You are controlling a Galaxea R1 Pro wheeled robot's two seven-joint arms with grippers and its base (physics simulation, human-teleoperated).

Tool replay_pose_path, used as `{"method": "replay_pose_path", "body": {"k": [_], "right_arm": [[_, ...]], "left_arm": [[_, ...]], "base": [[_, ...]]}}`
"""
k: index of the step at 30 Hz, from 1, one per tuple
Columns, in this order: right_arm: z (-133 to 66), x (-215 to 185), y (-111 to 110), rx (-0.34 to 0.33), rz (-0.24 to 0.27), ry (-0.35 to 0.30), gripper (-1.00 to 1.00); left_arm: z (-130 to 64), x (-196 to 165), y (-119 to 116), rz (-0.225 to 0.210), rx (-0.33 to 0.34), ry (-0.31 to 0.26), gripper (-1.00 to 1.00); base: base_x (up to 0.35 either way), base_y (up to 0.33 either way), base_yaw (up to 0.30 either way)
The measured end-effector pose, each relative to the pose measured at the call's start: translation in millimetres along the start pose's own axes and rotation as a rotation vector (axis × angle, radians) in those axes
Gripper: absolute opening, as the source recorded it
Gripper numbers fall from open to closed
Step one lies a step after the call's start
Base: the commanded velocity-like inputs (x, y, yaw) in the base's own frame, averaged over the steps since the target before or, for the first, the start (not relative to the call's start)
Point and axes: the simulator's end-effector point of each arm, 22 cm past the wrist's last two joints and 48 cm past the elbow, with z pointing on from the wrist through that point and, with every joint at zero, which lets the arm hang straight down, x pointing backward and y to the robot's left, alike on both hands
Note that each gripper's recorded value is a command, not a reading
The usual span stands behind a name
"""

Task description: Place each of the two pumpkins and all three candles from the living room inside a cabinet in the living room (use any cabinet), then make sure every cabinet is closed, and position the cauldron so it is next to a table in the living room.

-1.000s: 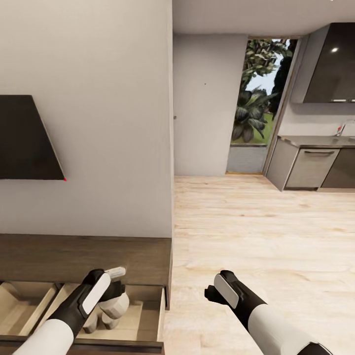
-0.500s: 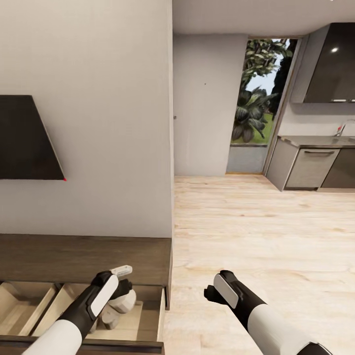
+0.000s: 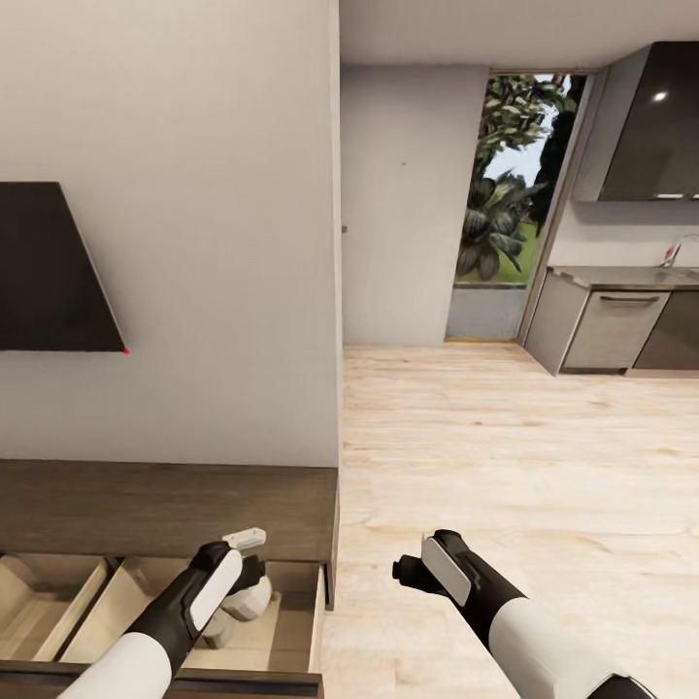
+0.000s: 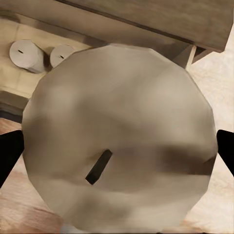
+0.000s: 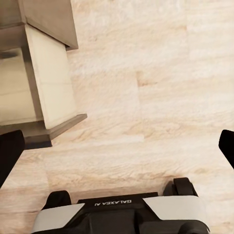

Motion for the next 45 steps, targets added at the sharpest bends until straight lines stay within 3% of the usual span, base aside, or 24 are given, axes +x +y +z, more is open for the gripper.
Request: {"method": "replay_pose_path", "body": {"k": [32, 35, 45], "right_arm": [[37.1, 3, -2, -0.005, 0.000, -0.002, 1.00], [40.9, 3, -1, -0.005, 0.000, -0.002, 1.00], [53.9, 6, -2, -0.006, 0.000, -0.002, 1.00]], "left_arm": [[36.7, 16, -17, -0.007, 0.023, 0.013, -1.00], [40.7, 23, -27, 0.000, 0.031, 0.024, -1.00], [53.7, 25, -25, 0.033, 0.008, 0.007, -1.00]], "base": [[0.000, 0.000, 0.000], [0.000, 0.000, 0.000], [0.000, 0.000, 0.000]]}}
